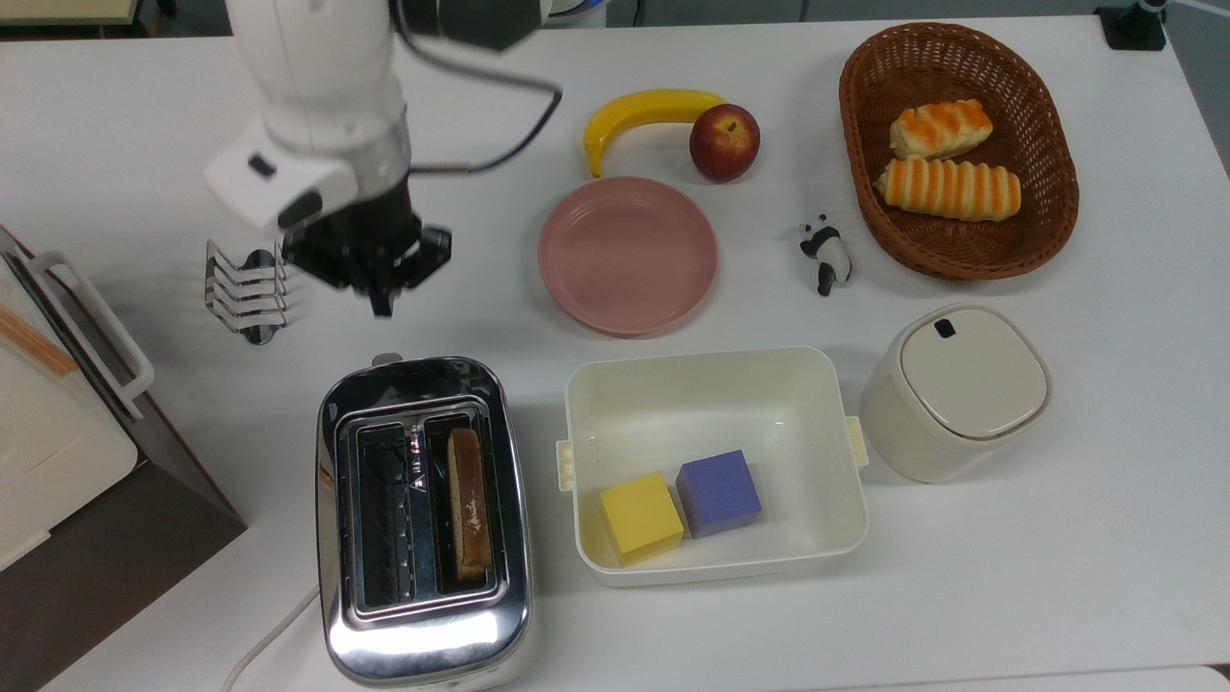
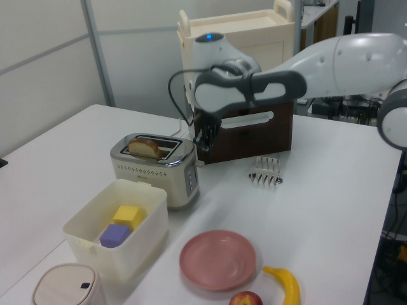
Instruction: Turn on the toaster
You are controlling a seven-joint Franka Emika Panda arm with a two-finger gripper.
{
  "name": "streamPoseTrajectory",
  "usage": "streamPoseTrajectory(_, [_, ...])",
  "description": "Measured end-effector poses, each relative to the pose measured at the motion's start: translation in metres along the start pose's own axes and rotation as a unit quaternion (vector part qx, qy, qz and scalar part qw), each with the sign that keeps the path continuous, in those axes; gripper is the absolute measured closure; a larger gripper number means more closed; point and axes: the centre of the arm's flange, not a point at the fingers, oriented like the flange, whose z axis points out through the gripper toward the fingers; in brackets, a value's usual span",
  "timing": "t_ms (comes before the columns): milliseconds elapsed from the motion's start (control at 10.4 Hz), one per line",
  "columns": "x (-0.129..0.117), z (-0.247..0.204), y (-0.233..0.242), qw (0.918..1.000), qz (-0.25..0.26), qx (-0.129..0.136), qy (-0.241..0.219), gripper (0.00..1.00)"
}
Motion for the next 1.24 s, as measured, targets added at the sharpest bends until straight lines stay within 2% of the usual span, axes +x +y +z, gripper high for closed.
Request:
streamPoseTrajectory(383, [-0.018, -0.059, -0.037, 0.9997, -0.002, 0.007, -0.025, 0.99])
streamPoseTrajectory(766, [-0.047, -0.113, -0.065, 0.9979, -0.016, 0.012, -0.062, 0.99])
streamPoseTrajectory(1244, [-0.08, -0.173, -0.079, 0.9973, -0.025, 0.012, -0.068, 0.96])
